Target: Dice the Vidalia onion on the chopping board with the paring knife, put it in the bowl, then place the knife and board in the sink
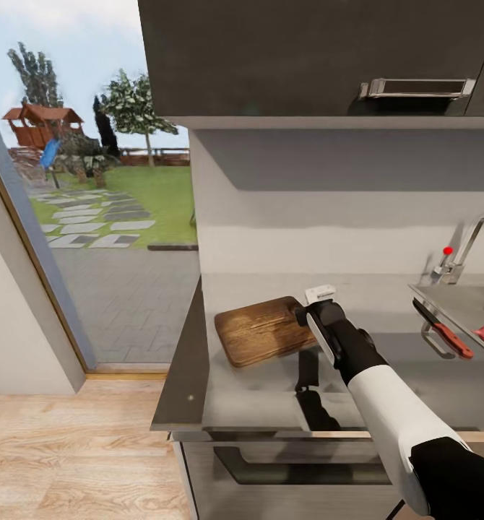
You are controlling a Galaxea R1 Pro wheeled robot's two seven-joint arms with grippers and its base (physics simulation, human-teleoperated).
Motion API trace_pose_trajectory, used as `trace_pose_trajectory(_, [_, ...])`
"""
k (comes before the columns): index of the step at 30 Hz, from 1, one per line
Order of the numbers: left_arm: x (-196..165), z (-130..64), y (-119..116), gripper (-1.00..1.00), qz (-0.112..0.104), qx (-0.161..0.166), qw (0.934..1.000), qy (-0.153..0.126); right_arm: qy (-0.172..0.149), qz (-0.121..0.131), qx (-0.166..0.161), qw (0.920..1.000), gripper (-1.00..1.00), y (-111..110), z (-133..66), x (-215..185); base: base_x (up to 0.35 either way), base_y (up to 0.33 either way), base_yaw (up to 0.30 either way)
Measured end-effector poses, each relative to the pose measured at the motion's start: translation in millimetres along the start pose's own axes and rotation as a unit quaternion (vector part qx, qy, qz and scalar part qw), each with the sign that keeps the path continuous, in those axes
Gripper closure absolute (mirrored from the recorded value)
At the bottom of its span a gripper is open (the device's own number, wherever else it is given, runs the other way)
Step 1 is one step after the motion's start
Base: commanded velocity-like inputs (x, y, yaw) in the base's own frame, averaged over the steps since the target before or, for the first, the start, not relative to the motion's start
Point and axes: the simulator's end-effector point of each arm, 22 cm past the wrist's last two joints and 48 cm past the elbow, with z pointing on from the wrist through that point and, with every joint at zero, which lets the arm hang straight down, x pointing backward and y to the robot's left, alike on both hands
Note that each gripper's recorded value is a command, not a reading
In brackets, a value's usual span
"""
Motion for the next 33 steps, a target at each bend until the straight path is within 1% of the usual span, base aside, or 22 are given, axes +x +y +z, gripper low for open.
trace_pose_trajectory(26, [0.0, 0.0, 0.0, -1.00, 0.000, 0.000, 1.0000, 0.000, 0.000, 0.001, 0.000, 1.0000, 1.00, -0.2, -0.1, -0.2, 0.000, 0.000, 0.000])
trace_pose_trajectory(33, [-3.2, 0.2, -0.1, -1.00, 0.000, 0.000, 1.0000, -0.004, 0.003, 0.006, 0.001, 1.0000, 1.00, -3.8, -1.2, 1.7, 0.000, 0.000, 0.000])
